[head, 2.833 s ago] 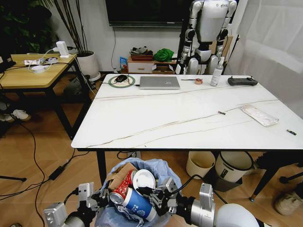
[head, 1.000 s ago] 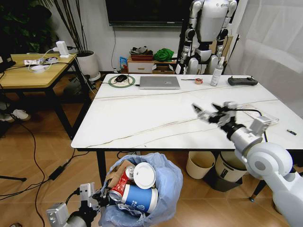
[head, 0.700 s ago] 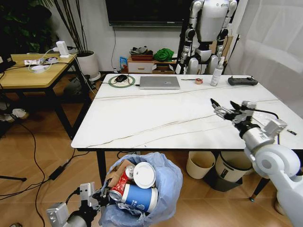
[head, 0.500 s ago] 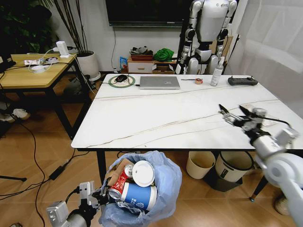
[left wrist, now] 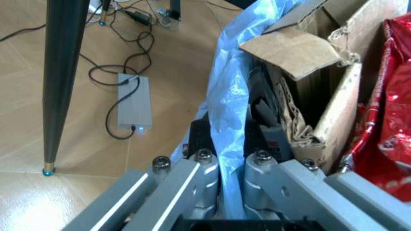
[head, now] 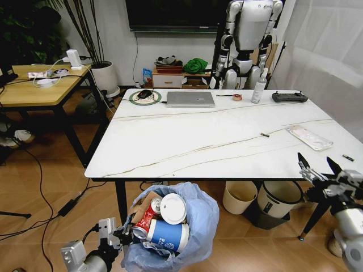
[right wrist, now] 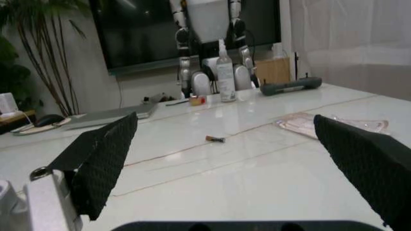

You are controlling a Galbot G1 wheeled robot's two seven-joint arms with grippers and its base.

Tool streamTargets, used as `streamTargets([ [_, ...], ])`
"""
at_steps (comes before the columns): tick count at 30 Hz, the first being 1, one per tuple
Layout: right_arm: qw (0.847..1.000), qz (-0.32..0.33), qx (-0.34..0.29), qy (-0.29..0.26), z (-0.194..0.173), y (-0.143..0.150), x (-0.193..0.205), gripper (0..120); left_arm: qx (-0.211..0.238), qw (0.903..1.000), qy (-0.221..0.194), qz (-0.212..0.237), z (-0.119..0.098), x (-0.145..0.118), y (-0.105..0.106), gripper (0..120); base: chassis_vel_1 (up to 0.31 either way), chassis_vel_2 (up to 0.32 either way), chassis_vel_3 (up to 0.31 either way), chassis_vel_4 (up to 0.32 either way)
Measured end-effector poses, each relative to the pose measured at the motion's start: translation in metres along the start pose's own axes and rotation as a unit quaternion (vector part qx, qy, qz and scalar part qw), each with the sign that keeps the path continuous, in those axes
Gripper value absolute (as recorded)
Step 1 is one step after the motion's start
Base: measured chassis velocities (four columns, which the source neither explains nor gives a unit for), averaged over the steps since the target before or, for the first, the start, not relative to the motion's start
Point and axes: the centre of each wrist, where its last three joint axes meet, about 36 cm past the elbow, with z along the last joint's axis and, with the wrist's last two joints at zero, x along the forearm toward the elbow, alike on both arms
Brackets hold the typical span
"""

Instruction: Pick up the trash bin and place the trash from the table into it.

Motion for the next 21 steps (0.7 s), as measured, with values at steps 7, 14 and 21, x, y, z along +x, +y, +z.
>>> streamTargets([
  [7,1.0,0.004,-0.014,-0.001,0.0065,0.0052,0.0032,100,-0.004,1.0,0.0,0.003,-0.002,0.0026,-0.0007,0,0.0,0.0,0.0,0.0],
  [14,1.0,0.002,-0.029,-0.004,0.0069,0.0068,0.0027,100,-0.006,1.0,0.0,0.005,-0.0025,0.004,-0.0017,0,0.0,0.0,0.0,0.0],
  [21,0.999,-0.002,-0.038,-0.004,0.0082,0.0064,0.0025,100,-0.007,1.0,0.0,0.005,-0.0017,0.0042,-0.0024,0,-0.018,-0.016,0.017,0.023],
])
